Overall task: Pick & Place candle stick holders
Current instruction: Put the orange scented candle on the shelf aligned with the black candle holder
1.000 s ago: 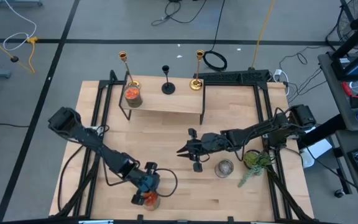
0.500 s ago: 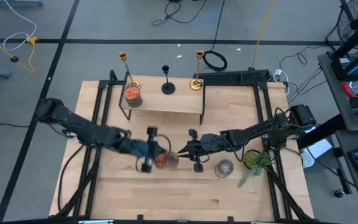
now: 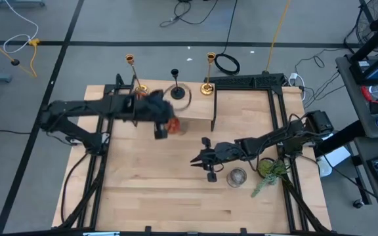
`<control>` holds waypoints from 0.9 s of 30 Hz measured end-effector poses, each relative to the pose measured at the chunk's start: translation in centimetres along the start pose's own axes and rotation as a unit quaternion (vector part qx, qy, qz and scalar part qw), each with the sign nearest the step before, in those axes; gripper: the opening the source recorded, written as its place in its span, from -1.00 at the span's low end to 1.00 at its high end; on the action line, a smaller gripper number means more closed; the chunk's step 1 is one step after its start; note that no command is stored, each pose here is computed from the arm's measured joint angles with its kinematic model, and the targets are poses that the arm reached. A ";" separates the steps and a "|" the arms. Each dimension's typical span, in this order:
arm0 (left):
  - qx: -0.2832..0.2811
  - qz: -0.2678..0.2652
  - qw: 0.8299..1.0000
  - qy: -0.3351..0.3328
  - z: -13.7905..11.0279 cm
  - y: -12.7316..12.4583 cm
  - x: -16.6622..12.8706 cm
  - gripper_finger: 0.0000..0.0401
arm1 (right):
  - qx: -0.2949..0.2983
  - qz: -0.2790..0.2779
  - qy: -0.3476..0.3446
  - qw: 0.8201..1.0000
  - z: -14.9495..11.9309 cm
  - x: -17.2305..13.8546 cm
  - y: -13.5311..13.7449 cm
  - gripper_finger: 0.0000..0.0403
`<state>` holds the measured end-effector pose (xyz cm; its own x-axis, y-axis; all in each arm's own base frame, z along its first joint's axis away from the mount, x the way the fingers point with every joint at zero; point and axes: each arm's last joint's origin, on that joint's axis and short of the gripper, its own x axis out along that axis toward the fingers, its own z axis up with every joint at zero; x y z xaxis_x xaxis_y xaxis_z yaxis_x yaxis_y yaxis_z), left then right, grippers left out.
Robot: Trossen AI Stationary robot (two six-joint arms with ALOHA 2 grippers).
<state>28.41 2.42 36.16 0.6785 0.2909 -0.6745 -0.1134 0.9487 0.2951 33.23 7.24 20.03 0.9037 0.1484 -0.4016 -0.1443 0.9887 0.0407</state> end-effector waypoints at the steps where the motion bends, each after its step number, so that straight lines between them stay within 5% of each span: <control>1: -0.002 -0.007 1.000 -0.007 0.3 0.8 -0.1 -0.98 | 0.000 0.001 -0.008 1.000 -0.3 -0.1 0.0 -0.73; 15: -0.118 0.063 0.988 0.082 -1.8 8.7 4.0 -0.95 | 0.003 0.003 -0.060 0.998 -1.7 -0.6 -0.2 -0.73; 27: -0.135 0.065 0.985 0.091 -2.5 10.2 4.4 -0.94 | 0.002 0.003 -0.061 0.998 -1.6 -0.6 -0.2 -0.73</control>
<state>28.37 13.65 34.51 0.5073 0.4069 -0.7597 -0.3964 0.8929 0.2136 32.09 6.89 18.74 0.9452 0.1552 -0.2872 -0.1481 0.9879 0.0465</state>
